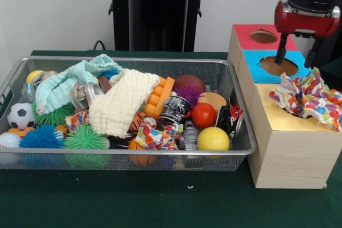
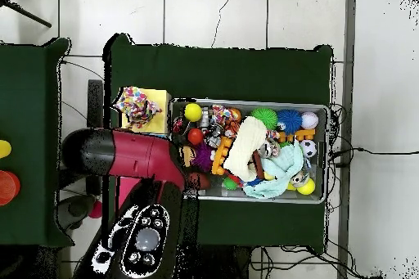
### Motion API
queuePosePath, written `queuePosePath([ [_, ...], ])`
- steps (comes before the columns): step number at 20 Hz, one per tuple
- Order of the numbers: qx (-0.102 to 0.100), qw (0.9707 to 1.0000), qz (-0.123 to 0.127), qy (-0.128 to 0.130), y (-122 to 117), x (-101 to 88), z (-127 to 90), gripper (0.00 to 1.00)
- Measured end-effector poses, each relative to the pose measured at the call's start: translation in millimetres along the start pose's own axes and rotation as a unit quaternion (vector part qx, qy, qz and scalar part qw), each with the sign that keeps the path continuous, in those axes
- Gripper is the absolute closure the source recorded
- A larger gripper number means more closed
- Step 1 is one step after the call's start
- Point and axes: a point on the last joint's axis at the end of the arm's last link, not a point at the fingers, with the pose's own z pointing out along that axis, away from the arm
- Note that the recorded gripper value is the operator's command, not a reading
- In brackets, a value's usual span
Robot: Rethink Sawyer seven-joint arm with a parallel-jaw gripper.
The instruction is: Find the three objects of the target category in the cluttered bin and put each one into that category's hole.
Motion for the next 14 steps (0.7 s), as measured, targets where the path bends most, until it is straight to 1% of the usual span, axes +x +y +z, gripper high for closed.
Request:
queuePosePath([
  [2,0.003,1.0000,-0.004,-0.002,-1.7,-4.0,-4.8,0.00],
  [3,0.006,0.9999,-0.007,-0.006,-2.7,-10.0,-12.7,0.00],
  [5,0.006,0.9999,-0.008,-0.007,-3.2,-12.6,-17.3,0.00],
  [6,0.006,0.9999,-0.008,-0.008,-3.7,-17.0,-25.6,0.00],
  [9,0.004,0.9999,-0.009,-0.006,-3.0,-23.3,-39.9,0.00],
  [10,0.002,0.9999,-0.009,-0.003,-1.7,-26.6,-49.2,0.00],
  [14,-0.004,0.9999,-0.013,0.008,2.8,-32.7,-74.5,0.00],
])
